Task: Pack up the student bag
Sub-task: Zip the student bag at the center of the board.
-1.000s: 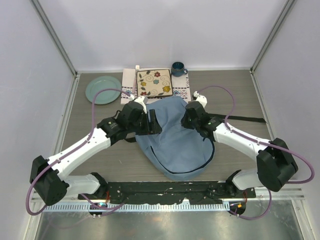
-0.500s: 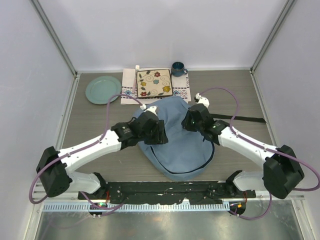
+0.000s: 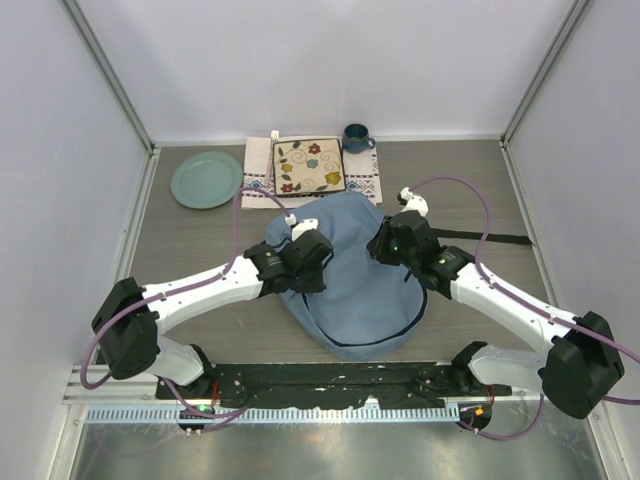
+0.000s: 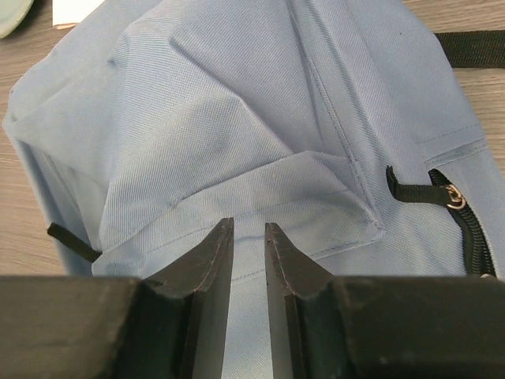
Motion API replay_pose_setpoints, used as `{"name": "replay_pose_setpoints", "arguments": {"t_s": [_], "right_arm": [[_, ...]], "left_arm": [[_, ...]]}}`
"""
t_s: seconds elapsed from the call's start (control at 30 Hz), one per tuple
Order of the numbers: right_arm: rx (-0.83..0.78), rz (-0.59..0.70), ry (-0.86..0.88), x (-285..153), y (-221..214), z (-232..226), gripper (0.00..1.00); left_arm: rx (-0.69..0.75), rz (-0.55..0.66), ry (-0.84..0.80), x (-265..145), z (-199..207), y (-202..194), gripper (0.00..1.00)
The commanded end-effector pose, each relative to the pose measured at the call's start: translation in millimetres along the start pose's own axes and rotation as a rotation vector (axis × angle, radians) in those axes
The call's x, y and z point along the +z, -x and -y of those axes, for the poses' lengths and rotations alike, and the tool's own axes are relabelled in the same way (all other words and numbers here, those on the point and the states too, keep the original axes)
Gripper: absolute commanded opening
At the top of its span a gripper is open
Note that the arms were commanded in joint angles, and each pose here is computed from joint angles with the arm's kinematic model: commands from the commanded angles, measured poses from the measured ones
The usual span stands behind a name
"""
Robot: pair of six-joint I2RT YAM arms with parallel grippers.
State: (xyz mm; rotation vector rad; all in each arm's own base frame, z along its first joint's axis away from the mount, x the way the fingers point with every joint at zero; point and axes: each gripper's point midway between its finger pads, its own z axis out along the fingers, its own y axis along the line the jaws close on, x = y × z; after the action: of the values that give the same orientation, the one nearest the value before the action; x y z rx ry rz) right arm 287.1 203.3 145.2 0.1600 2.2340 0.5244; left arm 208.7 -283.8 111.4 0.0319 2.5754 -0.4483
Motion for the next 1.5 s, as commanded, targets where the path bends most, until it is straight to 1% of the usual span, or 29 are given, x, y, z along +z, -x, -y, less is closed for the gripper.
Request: {"name": "replay_pose_setpoints", "arguments": {"t_s": [0.0,0.03,0.07,0.1,0.13,0.2,0.4,0.43,0.5,0.53,0.6,0.63,0.7,0.73,0.77,0.83,0.87,0.97,1.0,1.1,1.23,1.27,1.3,1.33,1.37,1.4,1.43,1.47], "right_arm": [[0.023,0.03,0.02,-9,8,-3,0.28],[0.021,0.028,0.02,-9,7,-3,0.28],[0.023,0.027,0.025,-9,7,-4,0.29],[0.024,0.026,0.028,-9,7,-4,0.28],[0.025,0.022,0.028,-8,6,-5,0.29],[0.03,0.013,0.032,-7,4,-5,0.29],[0.04,0.0,0.051,-6,1,-9,0.29],[0.041,0.0,0.049,-6,0,-8,0.29],[0.042,0.004,0.052,-7,1,-9,0.29],[0.042,0.005,0.053,-7,2,-9,0.29],[0.039,0.006,0.05,-7,2,-8,0.29],[0.034,0.009,0.046,-7,3,-8,0.29],[0.03,0.016,0.036,-8,4,-6,0.29],[0.025,0.025,0.02,-8,6,-3,0.29],[0.021,0.028,0.012,-7,6,-1,0.29],[0.016,0.043,-0.012,-8,11,2,0.29],[0.009,0.047,-0.015,-8,12,2,0.29],[0.004,0.069,-0.024,-10,21,1,0.29],[0.003,0.077,-0.018,-11,25,-2,0.29],[0.006,0.099,0.019,-16,35,-11,0.29],[0.033,0.136,0.205,-28,47,-47,0.32],[0.035,0.112,0.27,-31,43,-59,0.32],[0.04,0.12,0.311,-31,47,-68,0.33],[0.036,0.112,0.326,-30,46,-73,0.33],[0.023,0.073,0.355,-27,42,-83,0.33],[0.006,0.057,0.348,-24,39,-85,0.33],[-0.006,0.052,0.354,-22,39,-89,0.33],[-0.017,0.042,0.358,-17,37,-95,0.33]], "left_arm": [[0.002,0.113,0.097,-8,-17,26,0.17],[0.003,0.114,0.105,-9,-20,25,0.2],[0.004,0.117,0.106,-9,-20,26,0.26],[0.0,0.123,0.1,-12,-20,26,0.43],[-0.003,0.131,0.093,-12,-19,28,0.47],[-0.008,0.15,0.094,-16,-20,32,0.52],[0.004,0.203,0.122,-24,-24,45,0.56],[0.017,0.197,0.13,-22,-24,45,0.55],[0.031,0.193,0.128,-18,-21,46,0.48],[0.049,0.179,0.139,-13,-22,43,0.38],[0.061,0.167,0.134,-11,-19,43,0.26],[0.07,0.156,0.138,-9,-19,41,0.17],[0.071,0.152,0.125,-10,-18,40,0.11],[0.072,0.154,0.117,-11,-17,39,0.04],[0.072,0.16,0.105,-13,-18,39,0.0],[0.058,0.172,0.077,-18,-17,38,0.0],[0.054,0.203,0.02,-25,-13,41,0.0],[0.063,0.234,-0.149,-36,6,40,0.0],[0.062,0.264,-0.207,-49,11,45,0.0],[0.065,0.279,-0.33,-62,19,46,0.0],[0.09,0.254,-0.32,-59,15,42,0.0],[0.096,0.243,-0.312,-57,14,41,0.0],[0.1,0.233,-0.305,-55,14,40,0.0],[0.099,0.231,-0.303,-55,14,39,0.0],[0.098,0.228,-0.301,-54,14,39,0.0],[0.091,0.23,-0.296,-54,13,40,0.0],[0.077,0.228,-0.287,-53,12,39,0.04],[0.07,0.228,-0.276,-52,10,40,0.11]]}}
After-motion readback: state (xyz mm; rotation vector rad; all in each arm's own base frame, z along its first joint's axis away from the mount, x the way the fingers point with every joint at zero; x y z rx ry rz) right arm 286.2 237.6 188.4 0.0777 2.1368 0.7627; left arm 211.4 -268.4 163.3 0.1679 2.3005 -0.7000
